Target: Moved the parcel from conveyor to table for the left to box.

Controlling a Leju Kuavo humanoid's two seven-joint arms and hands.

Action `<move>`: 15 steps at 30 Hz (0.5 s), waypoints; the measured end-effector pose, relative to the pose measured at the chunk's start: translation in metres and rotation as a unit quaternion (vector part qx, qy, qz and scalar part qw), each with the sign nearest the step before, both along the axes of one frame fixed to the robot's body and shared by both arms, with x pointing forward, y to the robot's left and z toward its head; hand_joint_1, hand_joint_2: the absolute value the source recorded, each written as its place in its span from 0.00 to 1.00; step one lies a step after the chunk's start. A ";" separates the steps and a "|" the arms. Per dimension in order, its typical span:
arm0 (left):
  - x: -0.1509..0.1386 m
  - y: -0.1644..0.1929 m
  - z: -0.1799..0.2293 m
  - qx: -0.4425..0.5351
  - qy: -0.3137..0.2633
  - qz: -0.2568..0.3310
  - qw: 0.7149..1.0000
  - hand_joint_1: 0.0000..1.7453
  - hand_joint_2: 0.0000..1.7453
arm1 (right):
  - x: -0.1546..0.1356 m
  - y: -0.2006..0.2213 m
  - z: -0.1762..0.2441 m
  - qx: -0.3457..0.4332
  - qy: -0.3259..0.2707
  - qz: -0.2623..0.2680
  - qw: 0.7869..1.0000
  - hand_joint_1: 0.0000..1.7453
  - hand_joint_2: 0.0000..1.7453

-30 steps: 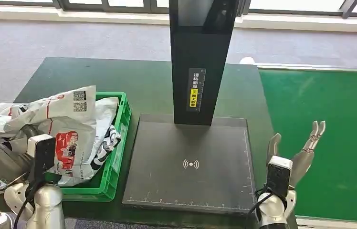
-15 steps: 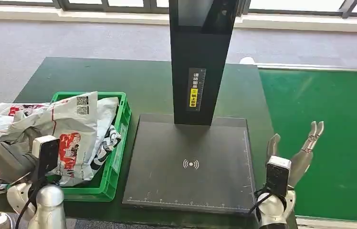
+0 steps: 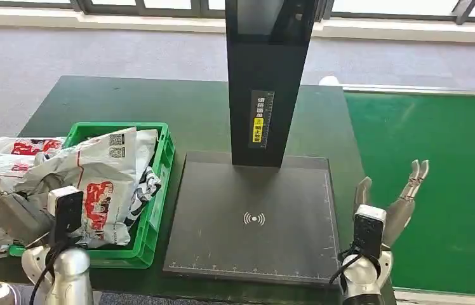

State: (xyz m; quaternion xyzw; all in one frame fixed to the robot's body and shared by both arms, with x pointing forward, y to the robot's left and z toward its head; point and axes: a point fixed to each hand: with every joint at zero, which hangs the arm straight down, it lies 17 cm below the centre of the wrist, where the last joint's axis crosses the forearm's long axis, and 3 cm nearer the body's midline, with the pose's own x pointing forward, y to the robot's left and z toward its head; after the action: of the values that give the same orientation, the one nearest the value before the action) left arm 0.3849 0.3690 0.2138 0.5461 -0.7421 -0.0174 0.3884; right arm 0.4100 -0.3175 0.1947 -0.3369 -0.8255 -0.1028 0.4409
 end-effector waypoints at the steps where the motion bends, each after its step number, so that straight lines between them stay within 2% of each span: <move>1: 0.003 -0.002 -0.007 -0.024 0.000 -0.008 1.000 0.00 1.00 | 0.000 0.000 0.000 0.000 0.000 0.000 1.000 0.00 1.00; 7: 0.034 -0.049 -0.031 -0.150 0.000 -0.138 0.979 0.00 1.00 | 0.000 -0.002 -0.001 -0.001 0.002 0.002 1.000 0.00 1.00; 15: 0.044 -0.076 -0.033 -0.179 0.003 -0.192 0.965 0.00 1.00 | 0.000 -0.006 -0.003 0.000 0.003 -0.002 1.000 0.00 1.00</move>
State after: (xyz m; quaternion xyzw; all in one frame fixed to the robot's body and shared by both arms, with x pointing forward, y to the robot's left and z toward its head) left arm 0.4285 0.2935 0.1804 0.3151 -0.8226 0.0400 0.4717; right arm 0.4096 -0.3237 0.1921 -0.3388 -0.8234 -0.1022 0.4436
